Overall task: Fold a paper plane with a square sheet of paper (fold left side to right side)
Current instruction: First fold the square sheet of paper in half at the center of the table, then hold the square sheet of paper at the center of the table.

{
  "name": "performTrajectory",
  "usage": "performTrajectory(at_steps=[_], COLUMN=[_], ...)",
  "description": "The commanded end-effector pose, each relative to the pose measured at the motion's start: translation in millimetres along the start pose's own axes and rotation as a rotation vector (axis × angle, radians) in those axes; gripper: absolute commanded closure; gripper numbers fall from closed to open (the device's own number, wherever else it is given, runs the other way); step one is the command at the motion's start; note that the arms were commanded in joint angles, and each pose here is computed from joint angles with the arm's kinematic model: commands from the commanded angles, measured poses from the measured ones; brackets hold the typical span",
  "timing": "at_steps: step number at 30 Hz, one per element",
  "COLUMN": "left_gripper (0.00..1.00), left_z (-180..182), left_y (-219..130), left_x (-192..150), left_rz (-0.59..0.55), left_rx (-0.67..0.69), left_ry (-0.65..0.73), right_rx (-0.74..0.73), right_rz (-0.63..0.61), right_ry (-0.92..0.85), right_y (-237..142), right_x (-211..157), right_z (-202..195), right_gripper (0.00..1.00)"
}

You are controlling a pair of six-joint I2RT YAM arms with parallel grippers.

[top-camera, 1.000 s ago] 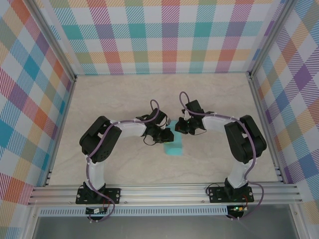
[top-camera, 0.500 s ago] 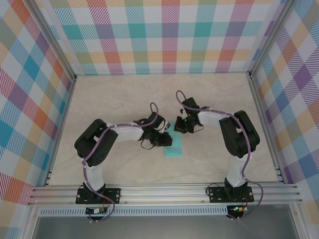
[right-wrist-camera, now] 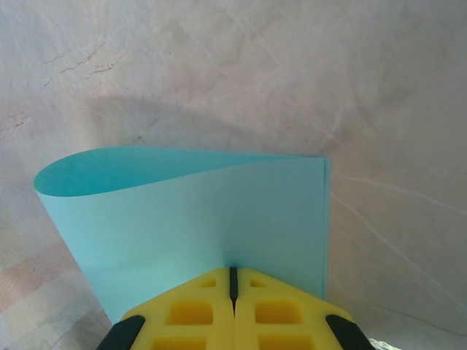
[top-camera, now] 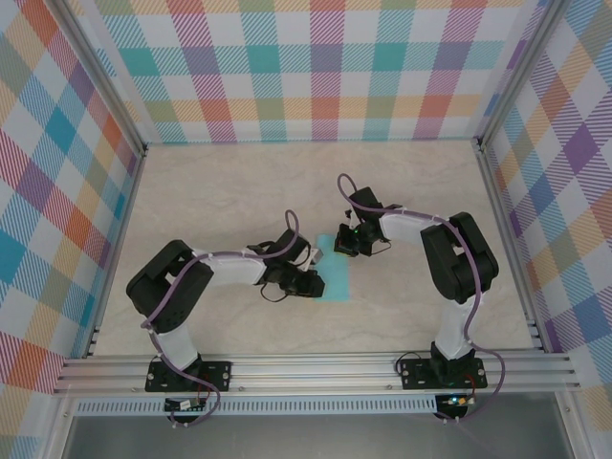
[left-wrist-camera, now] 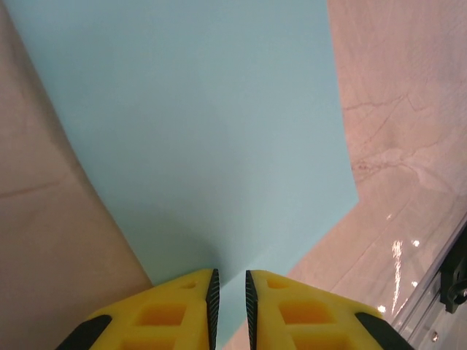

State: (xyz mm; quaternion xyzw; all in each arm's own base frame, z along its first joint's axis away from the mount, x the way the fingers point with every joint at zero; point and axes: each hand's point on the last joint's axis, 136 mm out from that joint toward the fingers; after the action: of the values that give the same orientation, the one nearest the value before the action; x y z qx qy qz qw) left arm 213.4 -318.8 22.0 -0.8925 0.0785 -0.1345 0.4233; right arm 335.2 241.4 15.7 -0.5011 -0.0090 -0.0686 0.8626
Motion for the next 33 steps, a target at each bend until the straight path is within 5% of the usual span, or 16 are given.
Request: performTrajectory(at_steps=[1, 10, 20, 33], left_gripper=[0.8, 0.79, 0.71, 0.81], left_z=[-9.4, -10.3, -65.3, -24.8], left_y=[-2.1, -7.4, -72.8, -14.3], left_x=[-27.8, -42.8, 28.7, 72.9], left_rz=[0.076, 0.086, -0.165, -0.119], left_rx=[-0.025, 0.0, -0.144, -0.109], left_ry=[0.024, 0.035, 0.088, -0.032], right_rx=[-0.115, -0.105, -0.098, -0.098], right_rz=[0.064, 0.06, 0.055, 0.054], right_ry=[0.039, 0.027, 0.005, -0.011], right_y=[12.0, 9.4, 6.8, 7.2], right_x=[-17.1, -16.4, -16.3, -16.4], right_z=[-30.8, -27.7, -24.0, -19.6], right_gripper=[0.98, 0.98, 0.97, 0.97])
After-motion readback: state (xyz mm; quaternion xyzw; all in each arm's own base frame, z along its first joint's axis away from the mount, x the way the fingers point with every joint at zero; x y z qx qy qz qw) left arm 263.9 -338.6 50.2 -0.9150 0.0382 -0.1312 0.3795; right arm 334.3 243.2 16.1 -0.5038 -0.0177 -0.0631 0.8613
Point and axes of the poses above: each hand's point on the last joint's axis, 136 mm out from that joint toward the fingers, its own y axis out along the fingers, its own z axis along the line the jaws close on, x = y × z, and after that the axes turned 1 degree about -y, right-handed
